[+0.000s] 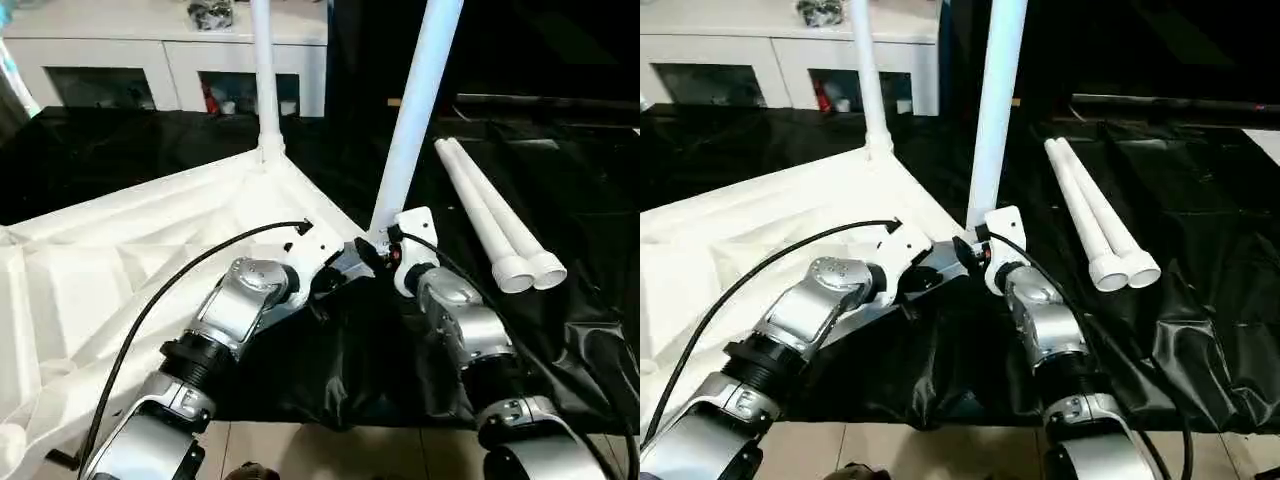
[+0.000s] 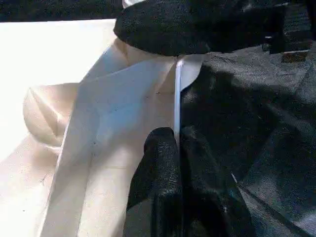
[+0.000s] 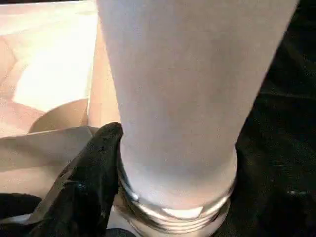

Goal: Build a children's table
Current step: Rotate leg to tighten

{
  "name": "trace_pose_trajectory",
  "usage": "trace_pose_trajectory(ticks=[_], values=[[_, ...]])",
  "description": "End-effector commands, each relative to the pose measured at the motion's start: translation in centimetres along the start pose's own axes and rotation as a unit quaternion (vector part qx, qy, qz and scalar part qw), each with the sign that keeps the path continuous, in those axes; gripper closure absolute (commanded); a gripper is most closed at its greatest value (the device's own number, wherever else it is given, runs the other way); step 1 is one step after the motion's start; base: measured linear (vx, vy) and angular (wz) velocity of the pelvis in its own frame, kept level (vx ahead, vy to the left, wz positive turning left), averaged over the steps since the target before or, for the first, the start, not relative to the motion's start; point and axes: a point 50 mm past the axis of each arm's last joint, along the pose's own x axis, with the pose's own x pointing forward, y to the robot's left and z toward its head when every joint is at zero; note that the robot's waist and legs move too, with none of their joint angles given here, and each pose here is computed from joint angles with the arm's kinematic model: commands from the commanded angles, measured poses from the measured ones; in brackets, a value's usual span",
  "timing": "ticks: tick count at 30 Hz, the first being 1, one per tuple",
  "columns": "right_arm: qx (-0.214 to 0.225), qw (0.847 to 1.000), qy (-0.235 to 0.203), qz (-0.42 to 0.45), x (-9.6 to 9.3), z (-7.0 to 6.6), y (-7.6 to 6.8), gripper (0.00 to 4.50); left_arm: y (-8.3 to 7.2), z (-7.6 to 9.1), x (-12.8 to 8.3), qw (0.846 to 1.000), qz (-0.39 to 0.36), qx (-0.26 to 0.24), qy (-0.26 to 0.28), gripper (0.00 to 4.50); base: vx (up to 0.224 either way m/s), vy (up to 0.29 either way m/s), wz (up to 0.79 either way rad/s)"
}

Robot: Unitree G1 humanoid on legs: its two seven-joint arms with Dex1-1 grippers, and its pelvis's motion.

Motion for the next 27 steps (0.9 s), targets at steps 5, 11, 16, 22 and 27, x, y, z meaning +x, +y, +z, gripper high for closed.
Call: trace_pose_trajectory(ticks=[5,11,16,22,27], values=[[-0.045,0.992,-0.002,0.120,0.2,0.3,2.3,0.71,-0.8,1.1,-0.5,0.996,-0.055,0.051,-0.044,4.50,0.000,0.000,0.00],[-0.109,0.970,0.009,0.215,-2.0,0.6,0.8,0.71,-1.3,0.2,-2.1,0.985,-0.138,0.083,-0.057,4.50,0.000,0.000,0.00],[-0.138,0.949,0.020,0.283,-3.5,0.9,-0.2,0.71,-1.2,-0.5,-3.1,0.980,-0.171,0.097,-0.046,4.50,0.000,0.000,0.00],[-0.149,0.921,0.039,0.357,-4.8,1.4,-0.5,0.94,-1.5,-1.0,-4.2,0.968,-0.221,0.109,-0.041,4.50,0.000,0.000,0.00],[-0.153,0.908,0.057,0.386,-5.2,1.3,-0.4,1.36,-1.7,-1.3,-4.6,0.964,-0.239,0.112,-0.034,4.50,0.000,0.000,0.00]])
